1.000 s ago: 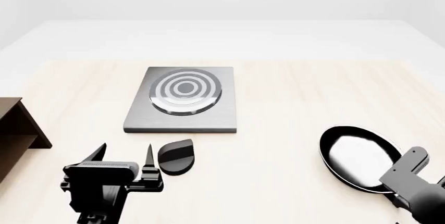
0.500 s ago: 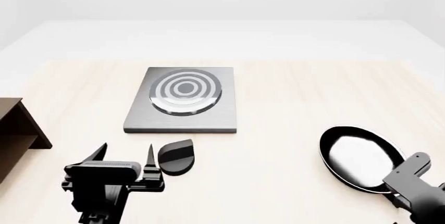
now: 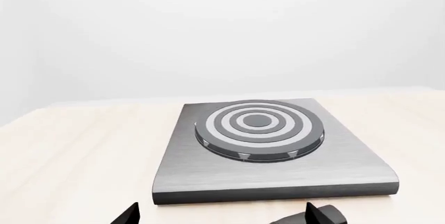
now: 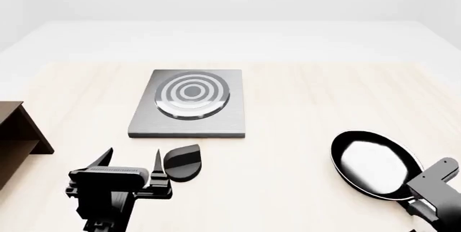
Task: Turn on the stove and put the frying pan on it.
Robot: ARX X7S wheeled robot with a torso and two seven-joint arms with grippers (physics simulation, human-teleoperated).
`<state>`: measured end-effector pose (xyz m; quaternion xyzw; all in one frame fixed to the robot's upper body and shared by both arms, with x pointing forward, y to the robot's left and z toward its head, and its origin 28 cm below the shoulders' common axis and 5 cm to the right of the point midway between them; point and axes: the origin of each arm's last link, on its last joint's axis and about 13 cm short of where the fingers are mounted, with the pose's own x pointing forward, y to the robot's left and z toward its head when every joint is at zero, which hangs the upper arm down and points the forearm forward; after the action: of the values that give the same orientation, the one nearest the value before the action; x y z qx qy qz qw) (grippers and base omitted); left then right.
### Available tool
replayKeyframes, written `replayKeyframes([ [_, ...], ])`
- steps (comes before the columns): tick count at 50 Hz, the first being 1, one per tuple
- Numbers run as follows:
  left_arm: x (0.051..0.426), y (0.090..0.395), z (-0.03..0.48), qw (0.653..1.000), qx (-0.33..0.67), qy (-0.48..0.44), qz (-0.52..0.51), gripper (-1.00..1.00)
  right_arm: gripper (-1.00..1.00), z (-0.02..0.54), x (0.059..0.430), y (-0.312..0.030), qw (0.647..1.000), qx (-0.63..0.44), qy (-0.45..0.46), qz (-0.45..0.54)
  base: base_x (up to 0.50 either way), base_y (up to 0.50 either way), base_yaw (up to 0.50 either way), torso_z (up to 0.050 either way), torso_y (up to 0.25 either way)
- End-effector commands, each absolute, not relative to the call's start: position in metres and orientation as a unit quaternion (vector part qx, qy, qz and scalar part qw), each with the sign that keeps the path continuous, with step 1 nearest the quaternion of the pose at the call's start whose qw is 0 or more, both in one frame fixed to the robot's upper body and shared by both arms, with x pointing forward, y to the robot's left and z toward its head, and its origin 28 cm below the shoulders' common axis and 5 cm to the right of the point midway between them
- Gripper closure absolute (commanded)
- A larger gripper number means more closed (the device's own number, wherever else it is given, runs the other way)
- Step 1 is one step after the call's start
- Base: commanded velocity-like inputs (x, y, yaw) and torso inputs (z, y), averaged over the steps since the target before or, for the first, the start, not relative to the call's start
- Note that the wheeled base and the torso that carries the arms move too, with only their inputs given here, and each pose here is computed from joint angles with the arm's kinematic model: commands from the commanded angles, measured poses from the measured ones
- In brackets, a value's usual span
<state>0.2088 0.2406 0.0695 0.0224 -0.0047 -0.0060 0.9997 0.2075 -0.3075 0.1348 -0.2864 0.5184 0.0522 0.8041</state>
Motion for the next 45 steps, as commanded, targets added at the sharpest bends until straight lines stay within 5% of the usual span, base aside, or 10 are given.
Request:
replayKeyframes([
  [1, 0.209, 0.241, 0.070, 1.000, 0.022, -0.005, -0.006, -1.00, 1.00, 0.110, 0.206, -0.314, 0.775, -0.382, 0.499, -0.060, 0.00, 0.00, 0.00, 0.000, 0.000],
  [24, 0.208, 0.242, 0.070, 1.000, 0.022, -0.005, -0.005, -1.00, 1.00, 0.147, 0.214, -0.302, 0.793, -0.393, 0.465, -0.023, 0.00, 0.00, 0.00, 0.000, 0.000],
  [45, 0.207, 0.244, 0.071, 1.000, 0.021, -0.009, -0.004, -1.00, 1.00, 0.235, 0.230, -0.282, 0.845, -0.407, 0.348, -0.004, 0.00, 0.00, 0.00, 0.000, 0.000],
])
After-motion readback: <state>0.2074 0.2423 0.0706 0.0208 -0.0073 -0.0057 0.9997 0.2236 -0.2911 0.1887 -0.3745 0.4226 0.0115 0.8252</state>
